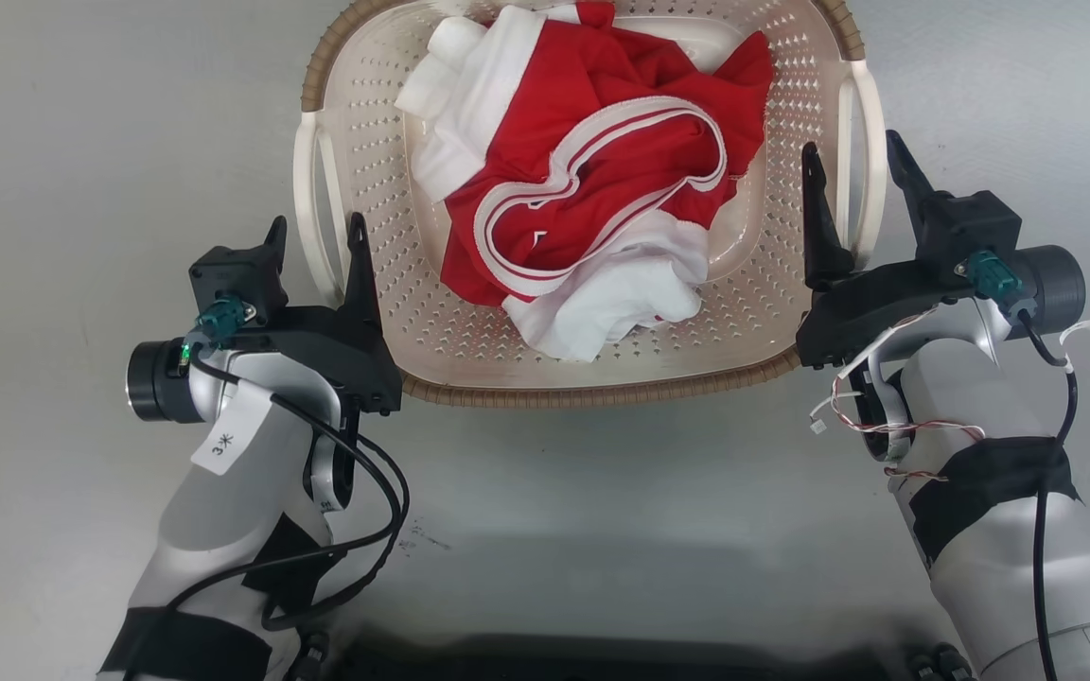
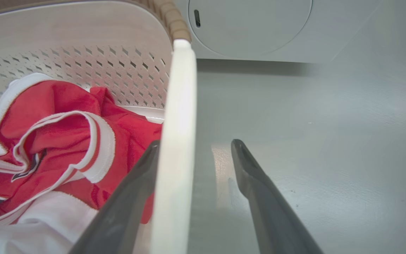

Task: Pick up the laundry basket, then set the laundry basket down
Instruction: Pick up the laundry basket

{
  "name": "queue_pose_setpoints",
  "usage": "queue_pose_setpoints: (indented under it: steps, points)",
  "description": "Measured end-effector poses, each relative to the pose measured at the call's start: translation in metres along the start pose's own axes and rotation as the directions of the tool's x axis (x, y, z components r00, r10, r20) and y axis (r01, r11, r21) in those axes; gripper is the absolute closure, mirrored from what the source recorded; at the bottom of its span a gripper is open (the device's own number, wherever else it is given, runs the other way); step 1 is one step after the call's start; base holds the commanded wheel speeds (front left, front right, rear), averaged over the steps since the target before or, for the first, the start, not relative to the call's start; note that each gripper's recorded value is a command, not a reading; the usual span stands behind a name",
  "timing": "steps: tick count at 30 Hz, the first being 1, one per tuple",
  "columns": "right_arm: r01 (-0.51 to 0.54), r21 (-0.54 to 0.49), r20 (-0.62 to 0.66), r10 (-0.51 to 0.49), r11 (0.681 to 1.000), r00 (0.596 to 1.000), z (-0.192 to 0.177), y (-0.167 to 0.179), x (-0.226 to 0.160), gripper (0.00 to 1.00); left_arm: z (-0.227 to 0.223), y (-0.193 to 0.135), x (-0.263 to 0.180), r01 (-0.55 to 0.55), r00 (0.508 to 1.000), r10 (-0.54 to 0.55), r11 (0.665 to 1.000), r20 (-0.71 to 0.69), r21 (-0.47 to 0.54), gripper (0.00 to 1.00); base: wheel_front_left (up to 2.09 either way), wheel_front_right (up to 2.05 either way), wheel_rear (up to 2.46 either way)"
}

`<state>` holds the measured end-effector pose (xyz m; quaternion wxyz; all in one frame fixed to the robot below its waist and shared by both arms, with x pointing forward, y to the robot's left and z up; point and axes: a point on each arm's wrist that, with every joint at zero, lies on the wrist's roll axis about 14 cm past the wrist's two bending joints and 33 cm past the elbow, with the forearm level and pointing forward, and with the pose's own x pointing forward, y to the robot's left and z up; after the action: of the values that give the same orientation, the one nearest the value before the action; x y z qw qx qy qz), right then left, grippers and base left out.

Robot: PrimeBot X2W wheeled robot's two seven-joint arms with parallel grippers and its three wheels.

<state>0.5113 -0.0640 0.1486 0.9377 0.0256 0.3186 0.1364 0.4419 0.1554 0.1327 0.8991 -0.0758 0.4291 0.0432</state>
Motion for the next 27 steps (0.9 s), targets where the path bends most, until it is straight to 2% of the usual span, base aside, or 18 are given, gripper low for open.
queue_pose_setpoints:
  steps: [2, 4, 6, 7, 8, 9, 10, 11, 27]
  points:
    - [-0.002, -0.002, -0.010, 0.002, 1.000, 1.000, -0.003, 0.000, 0.000, 0.22, 0.000, 0.000, 0.001, -0.001, 1.000, 0.001, 1.000, -0.003, -0.013, 0.00, 0.00, 0.00, 0.00]
    - [-0.004, -0.002, -0.013, 0.004, 1.000, 1.000, -0.003, 0.001, 0.001, 0.49, 0.000, -0.002, 0.002, 0.003, 1.000, -0.003, 1.000, -0.003, -0.018, 0.00, 0.00, 0.00, 0.00]
    - [-0.011, 0.001, -0.014, 0.011, 1.000, 1.000, -0.003, 0.003, 0.002, 0.61, 0.000, -0.004, 0.003, 0.009, 1.000, -0.009, 1.000, -0.004, -0.020, 0.00, 0.00, 0.00, 0.00]
    - [-0.015, 0.002, -0.016, 0.015, 1.000, 1.000, -0.003, 0.004, 0.002, 0.64, 0.001, -0.005, 0.003, 0.010, 1.000, -0.011, 1.000, -0.006, -0.019, 0.15, 0.00, 0.00, 0.00]
    - [-0.018, 0.004, -0.018, 0.018, 1.000, 1.000, -0.004, 0.005, 0.002, 0.72, 0.001, -0.006, 0.004, 0.015, 1.000, -0.015, 1.000, -0.006, -0.016, 0.51, 0.00, 0.00, 0.00]
    - [-0.022, 0.003, -0.022, 0.022, 1.000, 1.000, -0.005, 0.007, 0.002, 0.84, 0.001, -0.008, 0.004, 0.024, 1.000, -0.024, 1.000, -0.007, -0.016, 0.67, 0.00, 0.00, 0.00]
    - [-0.025, 0.004, -0.025, 0.025, 1.000, 0.999, -0.005, 0.008, 0.002, 1.00, 0.001, -0.009, 0.004, 0.027, 1.000, -0.027, 1.000, -0.010, -0.011, 0.90, 0.00, 0.00, 0.00]
    - [-0.029, 0.007, -0.025, 0.029, 1.000, 0.999, -0.005, 0.010, 0.003, 1.00, 0.000, -0.010, 0.004, 0.031, 0.999, -0.031, 1.000, -0.014, -0.006, 1.00, 0.00, 0.00, 0.00]
    - [-0.021, 0.017, -0.045, 0.021, 1.000, 0.999, 0.004, 0.016, -0.011, 1.00, 0.007, -0.021, -0.010, 0.060, 0.998, -0.060, 0.998, -0.024, -0.006, 1.00, 0.00, 0.00, 0.00]
